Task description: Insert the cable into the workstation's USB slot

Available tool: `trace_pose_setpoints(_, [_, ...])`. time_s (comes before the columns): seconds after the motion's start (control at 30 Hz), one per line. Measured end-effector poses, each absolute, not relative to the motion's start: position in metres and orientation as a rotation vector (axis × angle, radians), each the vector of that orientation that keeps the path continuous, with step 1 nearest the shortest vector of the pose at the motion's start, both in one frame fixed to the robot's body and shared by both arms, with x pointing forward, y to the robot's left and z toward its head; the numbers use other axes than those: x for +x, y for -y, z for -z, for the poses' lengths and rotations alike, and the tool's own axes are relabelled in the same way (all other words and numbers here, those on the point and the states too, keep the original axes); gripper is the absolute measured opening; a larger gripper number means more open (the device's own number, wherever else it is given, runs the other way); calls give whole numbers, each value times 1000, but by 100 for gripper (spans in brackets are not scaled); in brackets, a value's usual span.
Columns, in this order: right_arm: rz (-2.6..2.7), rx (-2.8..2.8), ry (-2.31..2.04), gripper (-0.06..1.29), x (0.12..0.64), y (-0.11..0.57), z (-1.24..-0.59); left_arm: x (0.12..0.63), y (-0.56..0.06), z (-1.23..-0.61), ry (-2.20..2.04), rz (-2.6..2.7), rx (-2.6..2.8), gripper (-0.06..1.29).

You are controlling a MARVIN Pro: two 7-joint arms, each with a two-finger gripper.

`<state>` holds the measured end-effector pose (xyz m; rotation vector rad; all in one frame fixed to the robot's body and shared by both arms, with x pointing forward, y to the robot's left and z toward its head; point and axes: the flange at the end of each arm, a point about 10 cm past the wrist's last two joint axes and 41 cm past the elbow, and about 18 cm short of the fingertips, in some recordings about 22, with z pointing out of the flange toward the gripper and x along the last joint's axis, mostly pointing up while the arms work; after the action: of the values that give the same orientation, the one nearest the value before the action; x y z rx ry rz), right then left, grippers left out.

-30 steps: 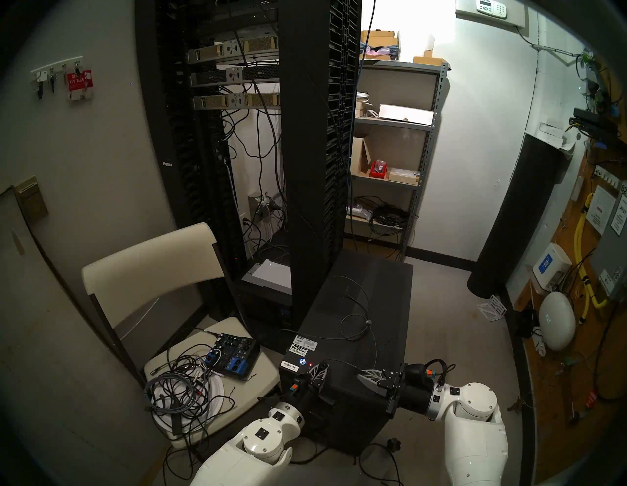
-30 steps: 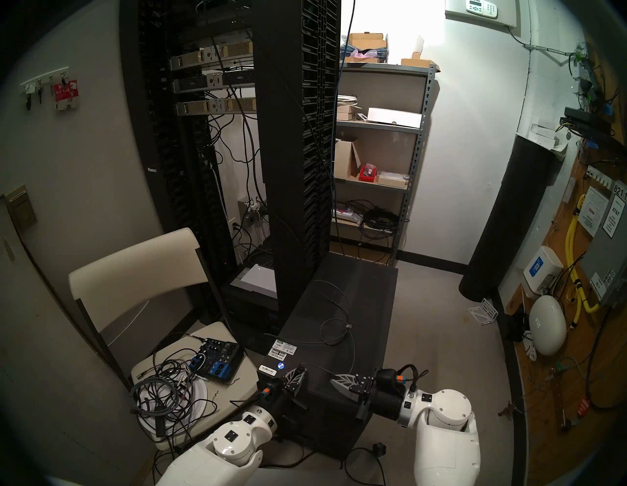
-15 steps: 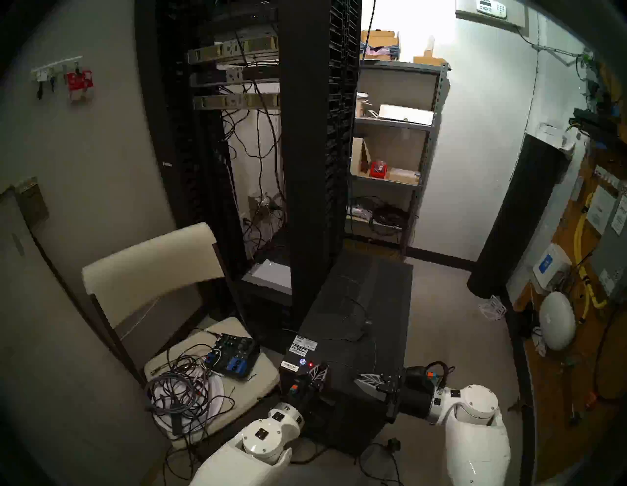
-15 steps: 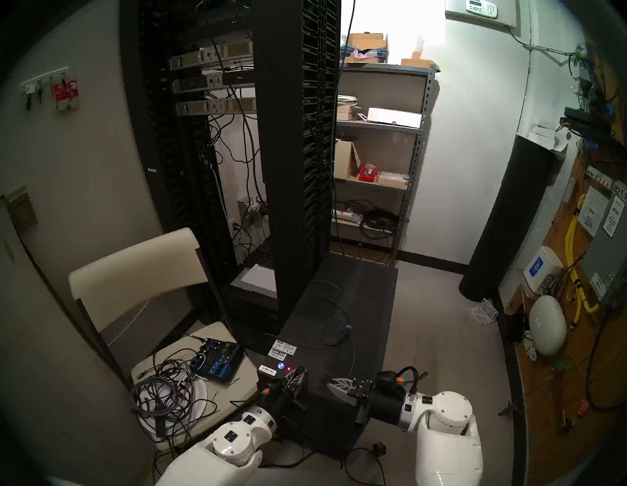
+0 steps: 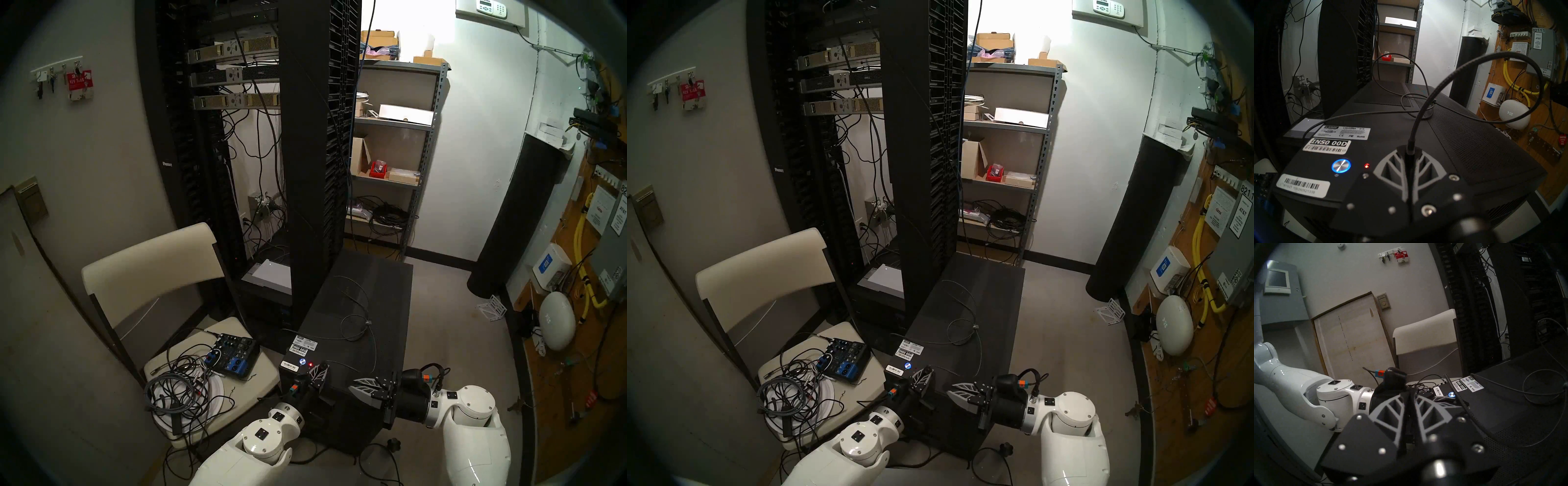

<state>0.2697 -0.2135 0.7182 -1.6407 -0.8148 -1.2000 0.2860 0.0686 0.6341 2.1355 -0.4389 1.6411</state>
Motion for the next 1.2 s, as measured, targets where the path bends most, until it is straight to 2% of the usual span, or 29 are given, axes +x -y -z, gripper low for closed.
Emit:
trace_pose_setpoints(0.2, [1161, -1645, 841, 17, 270, 206, -704, 286, -68, -634, 438, -1641, 2135, 1])
trace_pose_setpoints(0.53, [1208, -1701, 871, 36, 285, 193, -686, 285, -68, -634, 436, -1641, 2135, 1])
trace_pose_setpoints(0.77, [1251, -1706, 872, 36, 293, 185, -683, 285, -68, -634, 435, -1640, 2136, 1])
trace_pose_setpoints(0.8, [1258, -1707, 872, 39, 294, 184, -683, 285, -68, -634, 435, -1641, 2136, 1])
trace_pose_setpoints(0.83, [1267, -1707, 871, 48, 295, 183, -684, 285, -68, -634, 435, -1641, 2136, 1])
trace_pose_setpoints(0.87, [1276, -1707, 871, 63, 296, 182, -684, 285, -68, -634, 434, -1640, 2136, 1])
trace_pose_setpoints(0.93, [1292, -1708, 871, 74, 299, 181, -685, 285, -68, -634, 434, -1640, 2136, 1])
trace_pose_setpoints(1.2, [1333, -1738, 905, 74, 307, 176, -684, 285, -68, -634, 435, -1639, 2136, 1])
